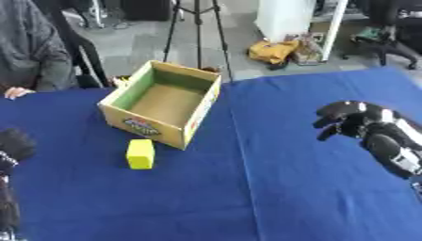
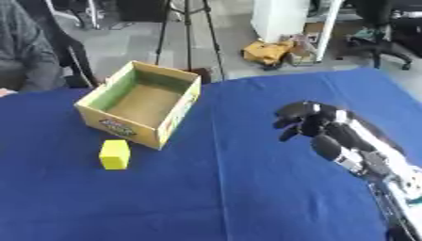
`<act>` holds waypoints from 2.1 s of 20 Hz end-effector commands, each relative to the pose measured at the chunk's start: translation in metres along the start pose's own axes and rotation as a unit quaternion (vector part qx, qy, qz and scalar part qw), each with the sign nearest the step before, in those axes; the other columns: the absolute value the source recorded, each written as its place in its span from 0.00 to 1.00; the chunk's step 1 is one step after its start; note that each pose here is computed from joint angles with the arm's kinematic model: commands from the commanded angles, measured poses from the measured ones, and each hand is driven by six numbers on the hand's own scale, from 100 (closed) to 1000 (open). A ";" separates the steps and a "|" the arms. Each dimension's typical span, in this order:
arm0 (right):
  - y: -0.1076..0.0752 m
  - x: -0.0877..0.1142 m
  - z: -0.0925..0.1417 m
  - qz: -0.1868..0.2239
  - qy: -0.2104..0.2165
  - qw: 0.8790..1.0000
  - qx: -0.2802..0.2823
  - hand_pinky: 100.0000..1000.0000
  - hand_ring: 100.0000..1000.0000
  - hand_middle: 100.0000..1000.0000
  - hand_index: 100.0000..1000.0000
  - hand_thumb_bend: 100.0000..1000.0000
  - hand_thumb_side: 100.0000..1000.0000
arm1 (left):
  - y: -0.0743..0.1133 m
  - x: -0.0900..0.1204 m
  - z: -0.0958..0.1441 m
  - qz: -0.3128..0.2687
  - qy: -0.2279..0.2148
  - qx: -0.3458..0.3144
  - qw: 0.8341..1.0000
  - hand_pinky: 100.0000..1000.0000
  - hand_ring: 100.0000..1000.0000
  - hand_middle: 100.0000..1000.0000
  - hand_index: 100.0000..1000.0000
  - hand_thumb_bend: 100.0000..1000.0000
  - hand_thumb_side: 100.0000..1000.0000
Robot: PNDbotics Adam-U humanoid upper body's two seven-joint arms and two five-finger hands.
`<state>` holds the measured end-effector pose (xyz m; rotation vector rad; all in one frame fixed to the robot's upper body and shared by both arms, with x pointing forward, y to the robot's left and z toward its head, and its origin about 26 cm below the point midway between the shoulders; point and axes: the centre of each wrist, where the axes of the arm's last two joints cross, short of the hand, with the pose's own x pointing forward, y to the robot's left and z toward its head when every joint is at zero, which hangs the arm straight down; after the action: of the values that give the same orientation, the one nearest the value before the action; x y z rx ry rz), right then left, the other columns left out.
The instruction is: Pick up objects on the table and place them in the box.
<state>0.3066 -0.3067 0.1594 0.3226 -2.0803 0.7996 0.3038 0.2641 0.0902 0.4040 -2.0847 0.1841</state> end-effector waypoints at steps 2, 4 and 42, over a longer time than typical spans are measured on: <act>-0.005 0.007 -0.002 0.010 -0.008 1.000 0.002 0.62 0.73 0.74 0.74 0.47 0.57 | 0.002 0.007 -0.007 0.003 -0.015 0.004 1.000 0.63 0.60 0.56 0.70 0.28 1.00; -0.005 0.007 -0.002 0.010 -0.008 1.000 0.003 0.62 0.73 0.74 0.74 0.47 0.57 | 0.002 0.008 -0.010 -0.008 -0.019 -0.009 1.000 0.63 0.60 0.56 0.70 0.38 1.00; -0.001 0.004 -0.003 0.002 -0.006 1.000 0.019 0.62 0.73 0.74 0.74 0.47 0.57 | -0.051 0.034 -0.167 -0.490 0.042 -0.535 0.687 0.66 0.62 0.63 0.81 0.33 0.46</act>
<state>0.3067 -0.3036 0.1580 0.3528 -2.0675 0.8238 0.4384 0.2563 0.1886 0.6174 -1.2537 -1.5392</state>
